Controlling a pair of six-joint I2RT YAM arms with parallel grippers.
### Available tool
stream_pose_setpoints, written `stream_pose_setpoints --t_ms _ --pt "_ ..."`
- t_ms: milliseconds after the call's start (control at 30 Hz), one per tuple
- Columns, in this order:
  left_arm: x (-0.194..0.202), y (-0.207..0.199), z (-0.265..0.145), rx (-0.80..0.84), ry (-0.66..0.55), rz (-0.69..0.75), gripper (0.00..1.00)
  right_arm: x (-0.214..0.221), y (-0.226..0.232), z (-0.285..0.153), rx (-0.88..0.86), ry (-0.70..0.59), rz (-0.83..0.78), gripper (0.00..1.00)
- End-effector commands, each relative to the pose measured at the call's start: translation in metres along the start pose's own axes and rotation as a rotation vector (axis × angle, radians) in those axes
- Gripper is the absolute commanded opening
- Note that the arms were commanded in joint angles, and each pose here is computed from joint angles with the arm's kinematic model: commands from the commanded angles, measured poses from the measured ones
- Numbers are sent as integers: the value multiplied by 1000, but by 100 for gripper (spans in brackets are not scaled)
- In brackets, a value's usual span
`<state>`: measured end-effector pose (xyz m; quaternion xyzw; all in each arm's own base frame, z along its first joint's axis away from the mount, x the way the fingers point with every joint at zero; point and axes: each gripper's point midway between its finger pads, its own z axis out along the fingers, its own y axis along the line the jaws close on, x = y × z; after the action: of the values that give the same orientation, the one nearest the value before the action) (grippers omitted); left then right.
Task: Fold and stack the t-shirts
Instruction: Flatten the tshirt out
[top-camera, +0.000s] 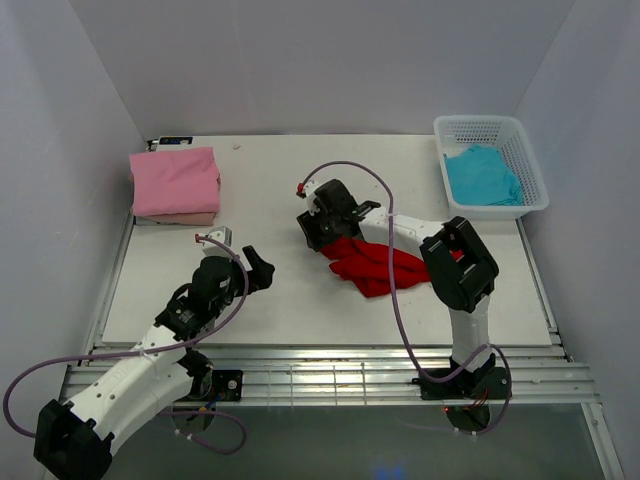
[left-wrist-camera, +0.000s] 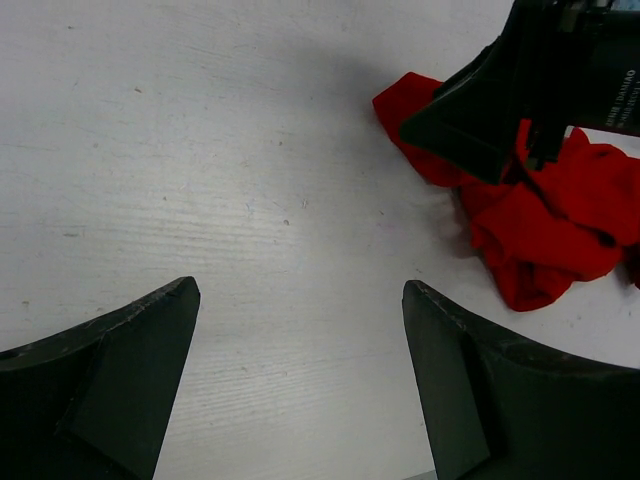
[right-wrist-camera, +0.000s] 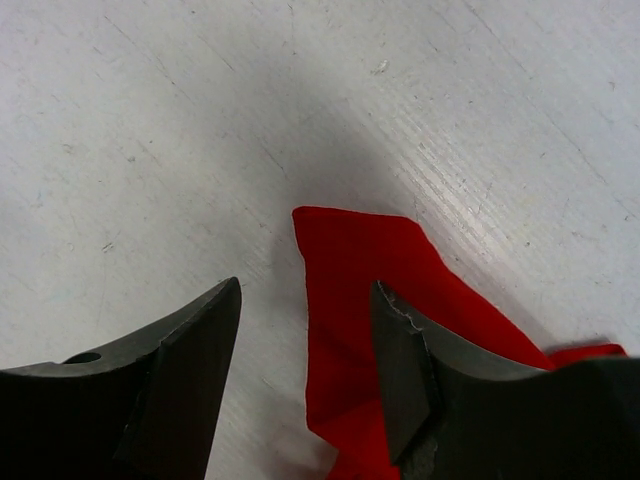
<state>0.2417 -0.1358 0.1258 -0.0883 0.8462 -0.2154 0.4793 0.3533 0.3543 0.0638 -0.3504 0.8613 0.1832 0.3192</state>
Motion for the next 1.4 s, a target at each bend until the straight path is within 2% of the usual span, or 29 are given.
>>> stream_pose_setpoints --t_ms 0,367,733,767,800,833,867,933,1000,1100,1167,1200,1267,1333,1367 --pt "-8 -5 -3 21 -31 7 93 -19 -3 9 12 -48 -19 60" --pt "-15 -3 -12 22 -60 14 93 -15 -7 34 34 -22 -20 60" --pt "-19 -5 -16 24 -67 6 93 13 -7 44 81 53 -67 57" --pt "-19 -5 -16 25 -71 3 93 16 -7 44 86 59 -68 55" --pt "-20 -5 -17 27 -73 1 93 20 -6 45 89 67 -71 42" --pt "-20 -5 -17 29 -75 2 93 22 -7 46 94 73 -72 33" --pt "-20 -5 -17 29 -75 0 93 26 -7 48 100 85 -75 18" --pt "-20 -5 -18 28 -77 0 93 29 -7 50 104 96 -73 9" --pt "-21 -5 -18 28 -80 0 93 29 -7 50 115 106 -69 8" --pt "-22 -5 -18 26 -79 0 93 4 1 33 129 75 -76 8" --pt "-23 -3 -18 13 -87 -3 93 -50 3 1 180 -34 -84 8" --pt "-24 -2 -19 8 -90 -8 93 -61 7 -15 198 -36 -94 8" --pt "-26 -1 -19 -2 -101 -13 93 -135 9 -73 249 -198 -83 8" --pt "-28 -1 -20 0 -108 -16 93 -170 5 -121 296 -265 -70 8" --pt "-29 -2 -21 0 -111 -18 93 -216 8 -172 308 -399 -59 8"
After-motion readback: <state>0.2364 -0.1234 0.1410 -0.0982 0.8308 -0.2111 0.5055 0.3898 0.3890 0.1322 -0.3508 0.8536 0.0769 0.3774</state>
